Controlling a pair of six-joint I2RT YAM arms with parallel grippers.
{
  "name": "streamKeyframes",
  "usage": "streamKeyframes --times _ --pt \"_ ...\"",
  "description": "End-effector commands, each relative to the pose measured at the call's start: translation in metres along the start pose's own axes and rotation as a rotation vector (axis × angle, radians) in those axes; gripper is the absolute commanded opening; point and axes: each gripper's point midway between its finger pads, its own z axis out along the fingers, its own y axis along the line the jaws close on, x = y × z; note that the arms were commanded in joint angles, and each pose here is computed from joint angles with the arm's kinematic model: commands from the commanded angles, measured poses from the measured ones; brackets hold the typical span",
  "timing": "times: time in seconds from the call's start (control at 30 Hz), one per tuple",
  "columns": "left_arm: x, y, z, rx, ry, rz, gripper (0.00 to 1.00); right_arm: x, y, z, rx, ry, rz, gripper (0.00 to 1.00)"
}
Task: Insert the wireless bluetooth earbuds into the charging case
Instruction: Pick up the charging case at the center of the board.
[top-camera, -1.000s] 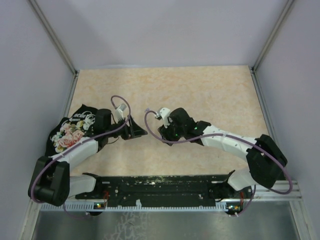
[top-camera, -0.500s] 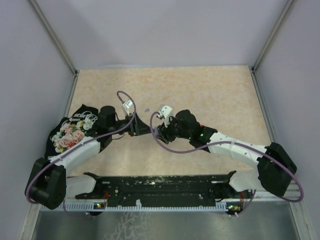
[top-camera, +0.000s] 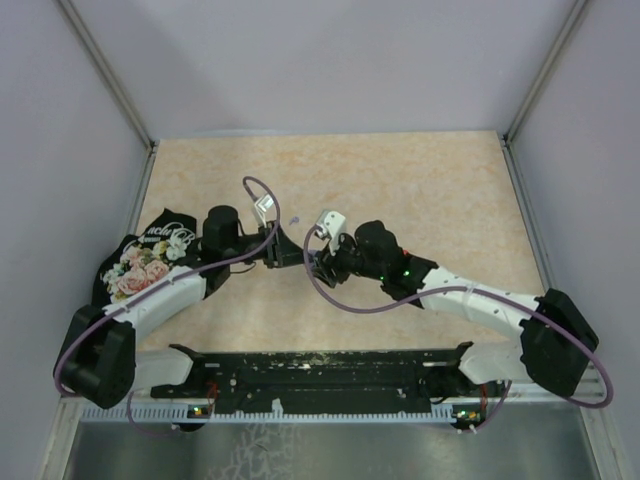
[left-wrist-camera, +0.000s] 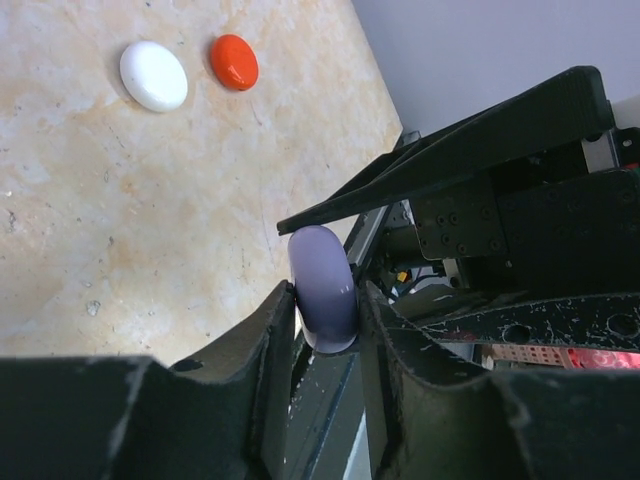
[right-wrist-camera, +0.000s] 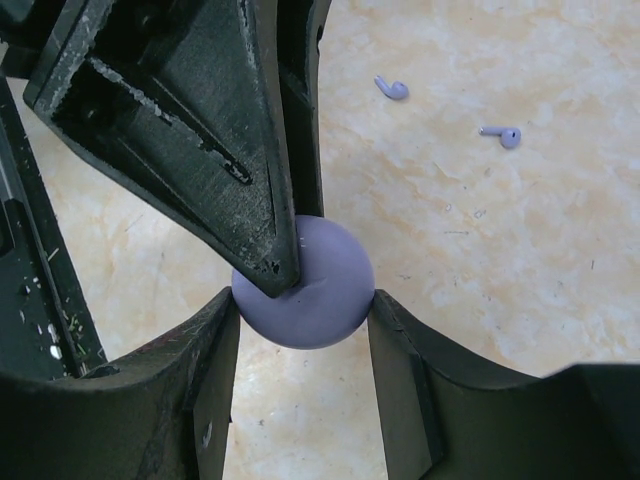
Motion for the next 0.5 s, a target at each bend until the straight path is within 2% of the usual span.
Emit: streamKeyframes --times 0.0,0.1,0.23,0.33,0.47 --pt "-0.009 -0.012 0.0 0.026 -0.003 0.084 0.33 -0.038 0.007 -0.011 -0.016 -0.153 -0.043 0.26" --pt "-0.012 -0.016 -0.002 0.027 0.004 0.123 0.22 -0.042 0.008 -0.015 -0.016 -0.185 -0.05 0.27" --pt "-0.018 -0.024 -0.007 0.026 -0.004 0.206 0.09 -0.047 0.015 -0.022 -0.05 -0.23 -0.067 0.42" --pt "-0.023 -0.031 -0.012 0.028 -0.006 0.272 0.06 -0.051 0.019 -0.03 -0.085 -0.263 -0.07 0.48" --pt "-0.028 -0.043 -0.018 0.048 0.008 0.371 0.06 -0.059 0.017 -0.046 -0.159 -0.315 -0.026 0.52"
